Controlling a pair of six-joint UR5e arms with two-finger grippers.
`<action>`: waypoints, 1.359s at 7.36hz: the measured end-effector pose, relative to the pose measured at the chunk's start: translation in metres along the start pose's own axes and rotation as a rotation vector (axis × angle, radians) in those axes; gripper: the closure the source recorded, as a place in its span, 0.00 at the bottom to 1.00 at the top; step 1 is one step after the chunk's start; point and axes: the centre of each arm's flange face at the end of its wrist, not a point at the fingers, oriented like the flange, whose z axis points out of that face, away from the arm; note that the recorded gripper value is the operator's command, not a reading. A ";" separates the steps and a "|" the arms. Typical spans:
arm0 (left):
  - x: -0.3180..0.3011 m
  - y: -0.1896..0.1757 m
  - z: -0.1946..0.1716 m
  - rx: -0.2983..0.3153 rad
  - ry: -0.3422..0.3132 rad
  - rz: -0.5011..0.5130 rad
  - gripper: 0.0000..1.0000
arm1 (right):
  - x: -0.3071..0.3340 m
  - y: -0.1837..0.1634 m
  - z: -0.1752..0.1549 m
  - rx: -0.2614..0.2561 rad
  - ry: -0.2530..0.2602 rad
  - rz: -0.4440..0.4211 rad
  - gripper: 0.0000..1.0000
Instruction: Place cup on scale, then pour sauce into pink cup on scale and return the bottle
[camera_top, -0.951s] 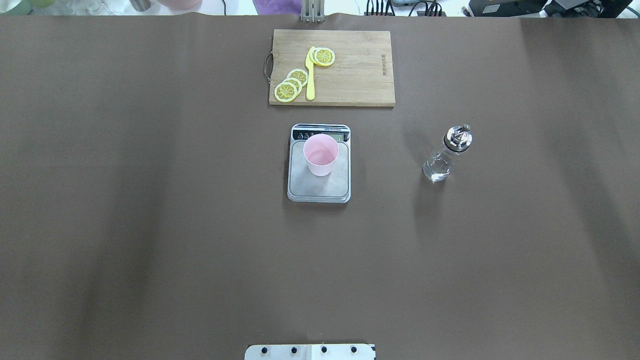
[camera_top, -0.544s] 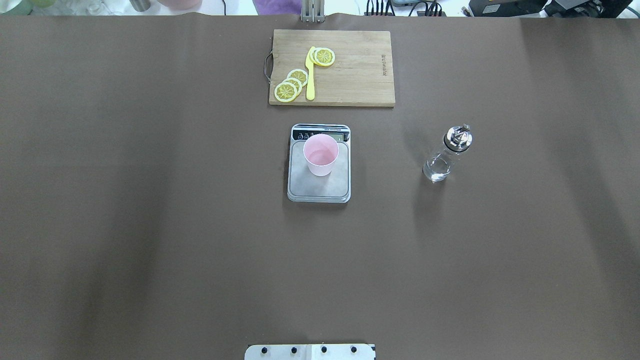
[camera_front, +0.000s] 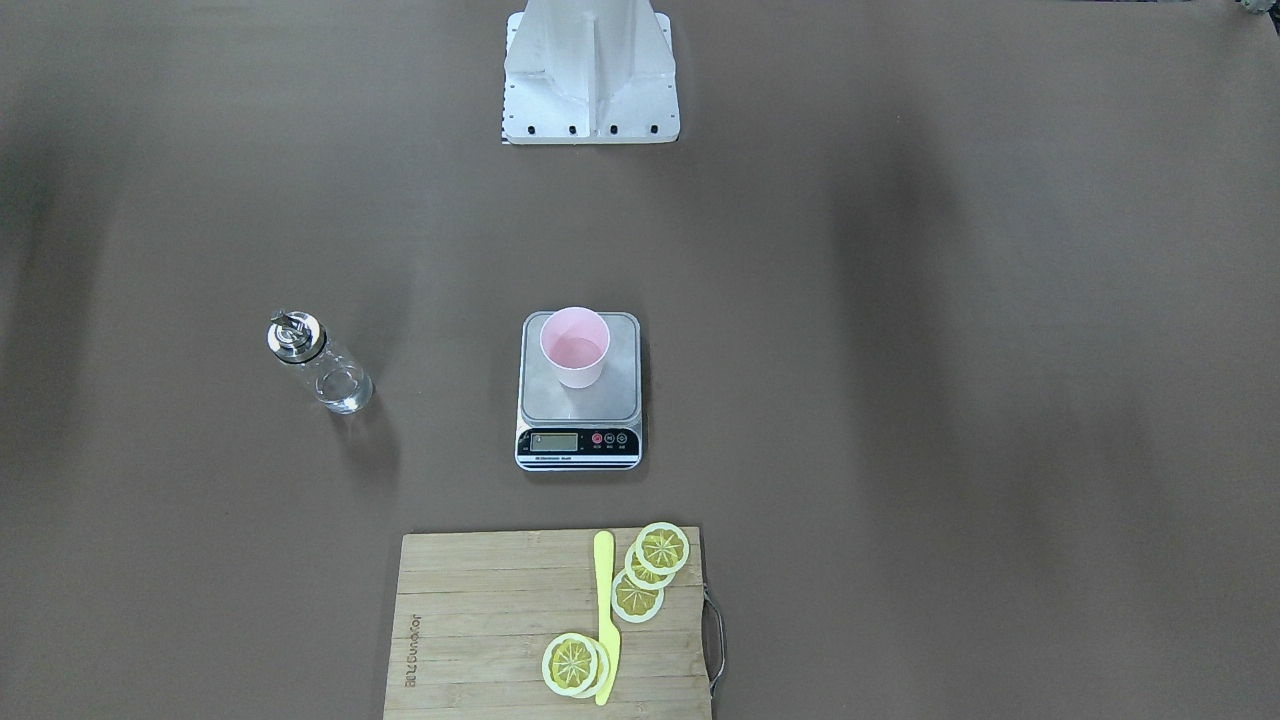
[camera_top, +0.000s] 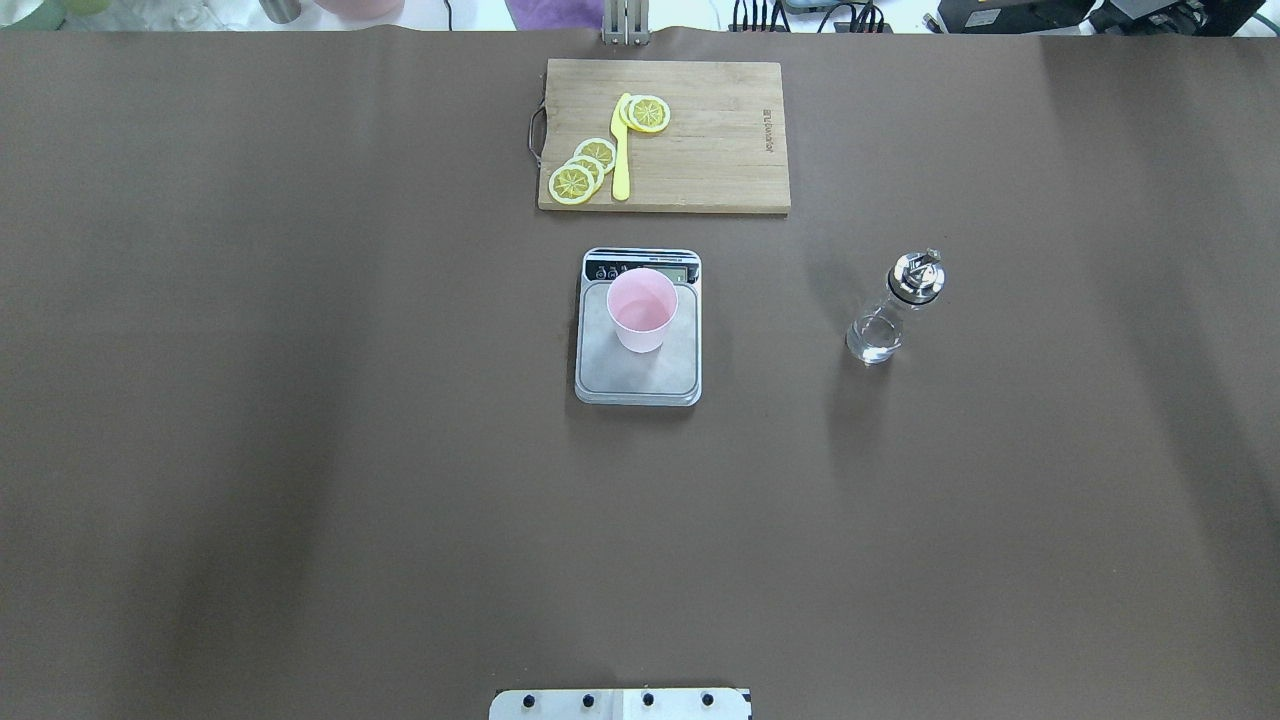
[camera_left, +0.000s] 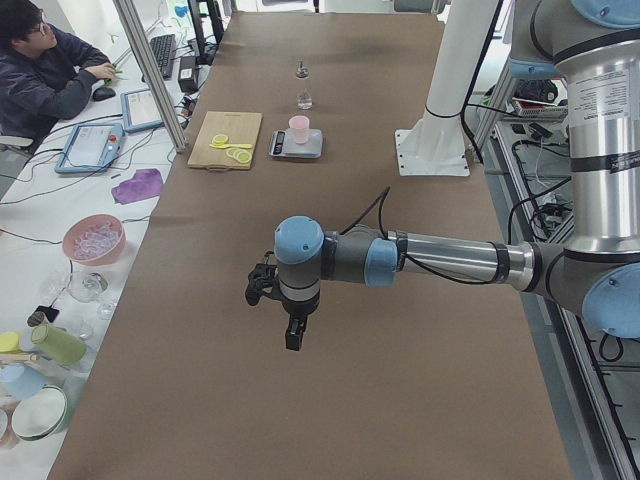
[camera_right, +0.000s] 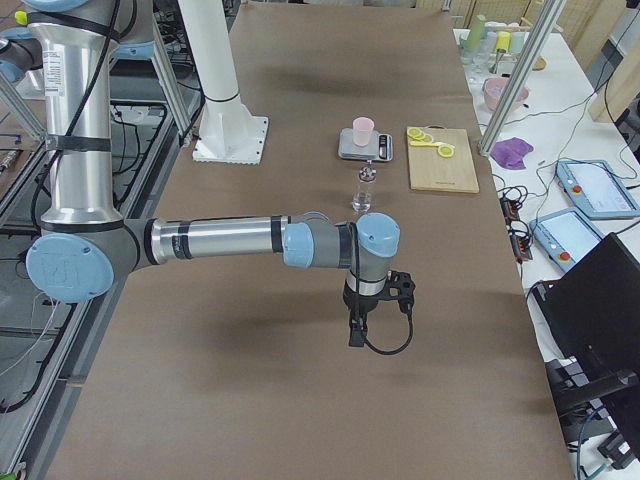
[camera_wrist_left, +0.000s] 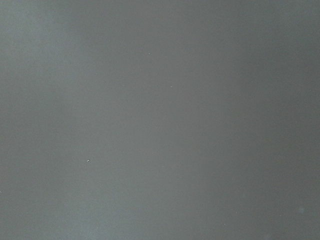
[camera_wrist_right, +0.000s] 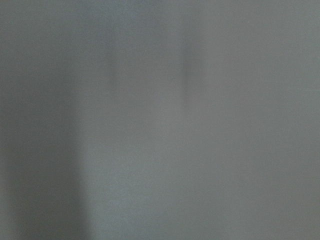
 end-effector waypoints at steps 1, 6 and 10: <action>0.000 0.000 0.000 0.001 0.000 0.001 0.02 | -0.001 0.003 0.000 0.000 -0.010 -0.001 0.00; -0.006 0.007 0.007 -0.016 0.000 -0.013 0.02 | 0.000 0.025 0.003 -0.009 -0.035 0.005 0.00; -0.009 0.006 0.010 -0.021 -0.006 -0.017 0.02 | -0.004 0.030 0.000 -0.004 -0.057 0.001 0.00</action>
